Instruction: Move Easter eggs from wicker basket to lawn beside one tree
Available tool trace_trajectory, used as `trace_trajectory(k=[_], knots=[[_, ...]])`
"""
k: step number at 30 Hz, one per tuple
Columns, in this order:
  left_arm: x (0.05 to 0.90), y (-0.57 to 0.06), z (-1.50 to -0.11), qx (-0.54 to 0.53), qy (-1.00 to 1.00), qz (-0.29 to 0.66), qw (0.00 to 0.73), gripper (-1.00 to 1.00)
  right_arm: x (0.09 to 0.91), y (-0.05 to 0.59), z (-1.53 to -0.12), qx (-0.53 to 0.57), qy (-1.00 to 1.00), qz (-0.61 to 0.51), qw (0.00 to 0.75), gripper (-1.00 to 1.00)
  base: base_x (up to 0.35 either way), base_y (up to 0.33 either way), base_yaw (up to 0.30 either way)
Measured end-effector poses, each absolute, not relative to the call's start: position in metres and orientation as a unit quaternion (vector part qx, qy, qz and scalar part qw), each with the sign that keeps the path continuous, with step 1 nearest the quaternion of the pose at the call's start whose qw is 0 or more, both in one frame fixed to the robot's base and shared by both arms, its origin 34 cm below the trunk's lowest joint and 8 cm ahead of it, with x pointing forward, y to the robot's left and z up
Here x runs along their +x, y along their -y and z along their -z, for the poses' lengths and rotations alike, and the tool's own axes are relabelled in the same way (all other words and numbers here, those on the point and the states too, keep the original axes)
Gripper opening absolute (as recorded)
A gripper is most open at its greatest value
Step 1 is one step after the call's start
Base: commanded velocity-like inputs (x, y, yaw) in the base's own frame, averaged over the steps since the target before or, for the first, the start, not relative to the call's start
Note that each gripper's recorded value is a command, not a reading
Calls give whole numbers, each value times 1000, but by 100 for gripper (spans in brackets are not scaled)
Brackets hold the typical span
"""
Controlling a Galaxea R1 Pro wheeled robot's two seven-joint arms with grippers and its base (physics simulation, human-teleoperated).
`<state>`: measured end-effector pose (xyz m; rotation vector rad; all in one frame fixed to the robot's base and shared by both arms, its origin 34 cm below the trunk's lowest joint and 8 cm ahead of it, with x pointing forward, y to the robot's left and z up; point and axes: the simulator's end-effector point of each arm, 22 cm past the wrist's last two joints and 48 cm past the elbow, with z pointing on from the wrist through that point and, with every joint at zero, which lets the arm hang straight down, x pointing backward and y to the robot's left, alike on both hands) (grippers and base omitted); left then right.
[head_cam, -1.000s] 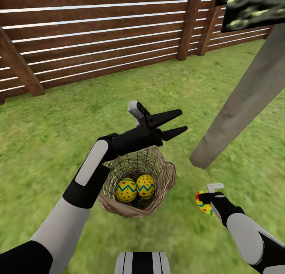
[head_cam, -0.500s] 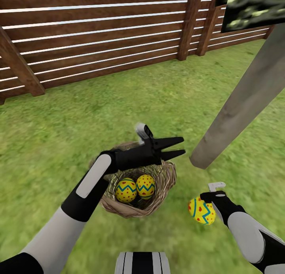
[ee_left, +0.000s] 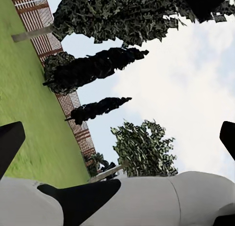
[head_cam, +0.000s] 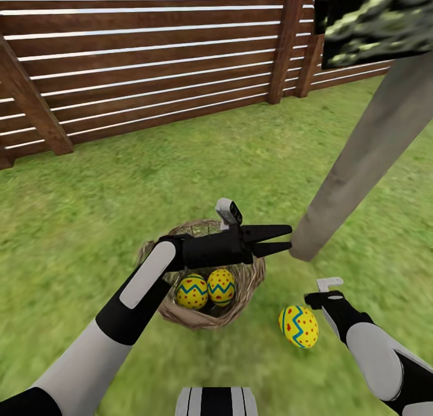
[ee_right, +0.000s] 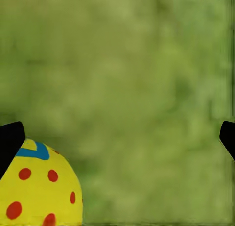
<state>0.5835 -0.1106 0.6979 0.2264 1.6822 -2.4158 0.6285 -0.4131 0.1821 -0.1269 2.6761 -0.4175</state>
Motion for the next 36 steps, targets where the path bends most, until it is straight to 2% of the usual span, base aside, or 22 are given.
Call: trace_trajectory(k=[8, 13, 17, 23, 33, 36], knots=[[575, 110, -717, 93, -564, 814, 105, 100, 640, 401, -199, -46, -964, 122, 232, 100, -222, 0, 0], [575, 98, -727, 110, -570, 805, 122, 100, 656, 368, -224, -36, -963, -43, 262, 100, -5, 0, 0], [574, 82, -738, 129, -568, 803, 125, 100, 672, 406, -267, -18, -949, -78, 304, 100, 0, 0, 0], [581, 16, -759, 141, -534, 819, 154, 100, 666, 472, -309, 41, -939, -95, 327, 100, 0, 0, 0], [582, -28, -790, 151, -500, 832, 186, 100, 634, 458, -357, 6, -917, -237, 320, 100, 0, 0, 0], [584, -30, -782, 137, -501, 835, 182, 100, 642, 465, -367, 6, -914, -234, 330, 100, 0, 0, 0]])
